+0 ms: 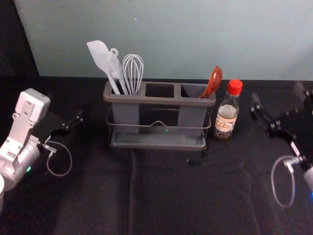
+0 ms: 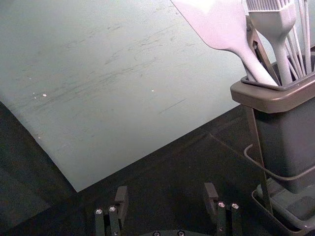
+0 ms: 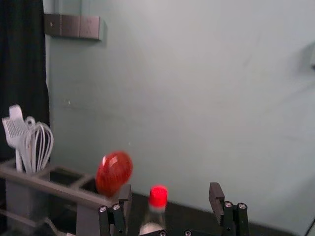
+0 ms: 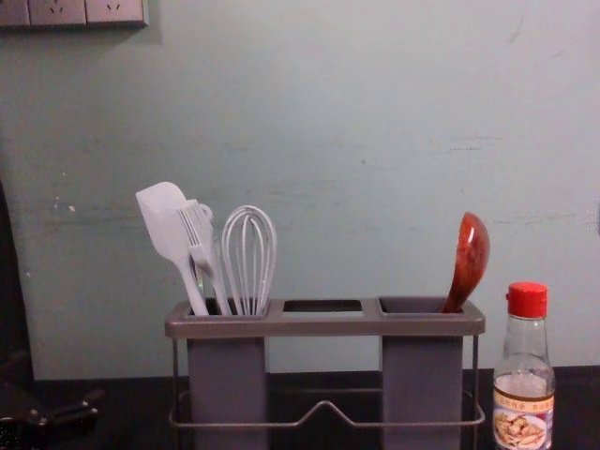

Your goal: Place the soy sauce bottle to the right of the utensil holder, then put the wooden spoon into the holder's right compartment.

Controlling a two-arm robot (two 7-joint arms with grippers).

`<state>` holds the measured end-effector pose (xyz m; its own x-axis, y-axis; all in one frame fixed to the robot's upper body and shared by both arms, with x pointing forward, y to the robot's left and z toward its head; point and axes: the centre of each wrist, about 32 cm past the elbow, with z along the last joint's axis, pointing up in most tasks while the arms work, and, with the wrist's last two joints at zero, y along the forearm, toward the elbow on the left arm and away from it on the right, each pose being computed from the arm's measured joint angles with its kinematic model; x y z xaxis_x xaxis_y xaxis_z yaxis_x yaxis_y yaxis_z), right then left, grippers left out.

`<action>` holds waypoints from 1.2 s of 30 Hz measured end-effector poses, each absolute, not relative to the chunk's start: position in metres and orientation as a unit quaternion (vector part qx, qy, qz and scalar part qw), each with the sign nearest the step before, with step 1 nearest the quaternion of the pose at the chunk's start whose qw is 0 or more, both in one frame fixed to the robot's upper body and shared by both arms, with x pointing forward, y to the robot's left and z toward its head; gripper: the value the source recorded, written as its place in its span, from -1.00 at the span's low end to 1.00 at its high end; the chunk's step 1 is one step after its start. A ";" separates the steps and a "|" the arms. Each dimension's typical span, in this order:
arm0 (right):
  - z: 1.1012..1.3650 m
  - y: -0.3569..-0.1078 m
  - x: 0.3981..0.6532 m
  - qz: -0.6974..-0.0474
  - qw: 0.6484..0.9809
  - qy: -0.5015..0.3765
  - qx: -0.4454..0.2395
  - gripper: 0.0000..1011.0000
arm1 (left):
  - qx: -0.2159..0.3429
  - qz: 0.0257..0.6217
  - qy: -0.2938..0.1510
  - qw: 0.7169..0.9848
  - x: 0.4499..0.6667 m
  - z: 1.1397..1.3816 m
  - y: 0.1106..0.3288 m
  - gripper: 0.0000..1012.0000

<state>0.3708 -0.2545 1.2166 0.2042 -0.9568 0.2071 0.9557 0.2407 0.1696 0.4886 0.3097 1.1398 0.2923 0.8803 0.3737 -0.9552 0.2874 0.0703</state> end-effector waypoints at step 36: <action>1.126 -0.289 0.392 -0.595 0.803 -0.037 -0.016 0.99 | 0.142 0.580 -0.132 0.791 0.489 1.140 0.310 0.99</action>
<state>0.3916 -0.2890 1.1260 0.2896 -0.9539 0.0784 0.9563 0.2918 0.0188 0.4886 0.3097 1.1398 0.2923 0.8803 0.3737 -0.9552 0.2873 0.0703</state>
